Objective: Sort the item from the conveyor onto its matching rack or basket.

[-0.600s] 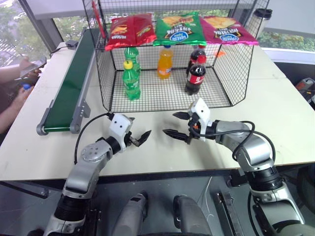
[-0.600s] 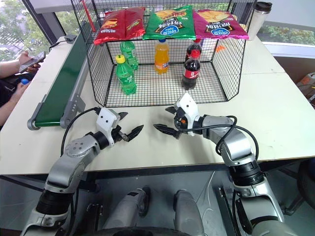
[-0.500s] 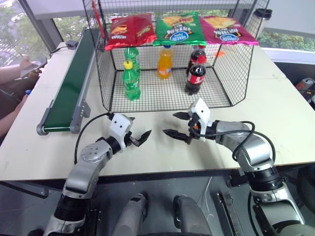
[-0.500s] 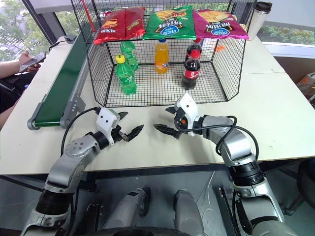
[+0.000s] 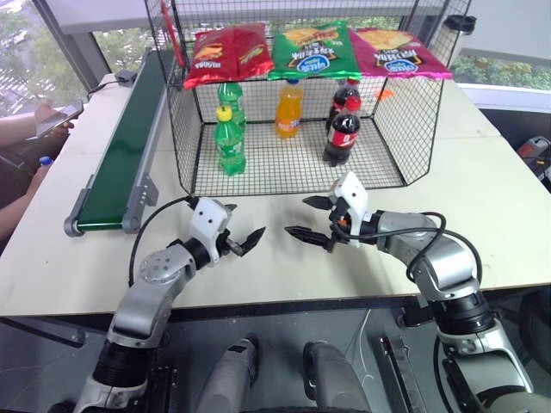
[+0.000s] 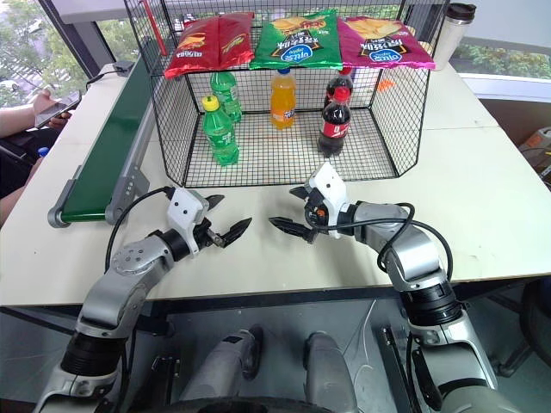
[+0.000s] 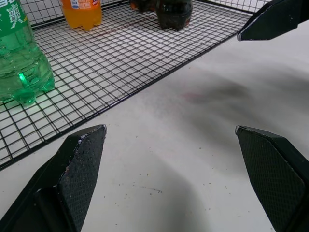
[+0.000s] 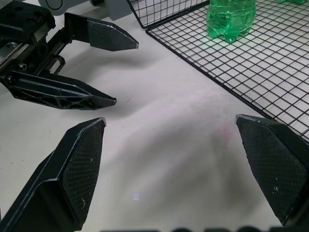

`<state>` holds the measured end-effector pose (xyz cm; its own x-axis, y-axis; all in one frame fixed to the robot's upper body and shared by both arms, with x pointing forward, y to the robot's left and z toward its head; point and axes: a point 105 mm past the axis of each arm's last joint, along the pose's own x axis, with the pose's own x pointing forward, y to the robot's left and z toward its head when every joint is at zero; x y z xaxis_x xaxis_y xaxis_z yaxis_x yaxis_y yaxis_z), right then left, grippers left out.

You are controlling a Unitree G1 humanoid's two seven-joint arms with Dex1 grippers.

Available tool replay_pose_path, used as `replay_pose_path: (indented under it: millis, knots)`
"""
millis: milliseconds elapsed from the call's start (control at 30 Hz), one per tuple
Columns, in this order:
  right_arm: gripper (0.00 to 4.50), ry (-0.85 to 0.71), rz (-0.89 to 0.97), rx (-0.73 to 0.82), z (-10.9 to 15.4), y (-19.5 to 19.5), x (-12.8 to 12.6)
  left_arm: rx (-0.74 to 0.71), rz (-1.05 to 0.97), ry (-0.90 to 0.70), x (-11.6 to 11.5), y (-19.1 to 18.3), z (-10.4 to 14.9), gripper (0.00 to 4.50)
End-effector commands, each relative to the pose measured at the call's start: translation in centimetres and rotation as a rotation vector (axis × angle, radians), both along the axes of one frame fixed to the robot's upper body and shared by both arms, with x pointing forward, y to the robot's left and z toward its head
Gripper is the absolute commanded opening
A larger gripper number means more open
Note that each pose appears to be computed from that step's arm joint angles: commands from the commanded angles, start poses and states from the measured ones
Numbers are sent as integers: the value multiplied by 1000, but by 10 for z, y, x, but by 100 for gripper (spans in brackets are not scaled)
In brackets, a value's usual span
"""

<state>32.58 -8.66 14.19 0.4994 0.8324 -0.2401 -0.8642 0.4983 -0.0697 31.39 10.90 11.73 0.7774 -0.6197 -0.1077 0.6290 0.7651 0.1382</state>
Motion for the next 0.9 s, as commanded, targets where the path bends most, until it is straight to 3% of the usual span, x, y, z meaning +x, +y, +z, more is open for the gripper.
replay_pose_path:
  millis: [33,900]
  knots:
    - [444,-53,14,17,14,0,-4,4,-22,-44,-3,-3,12,450]
    - [444,-67,10,24,16,1,-3,0,-14,-62,2,-6,17,450]
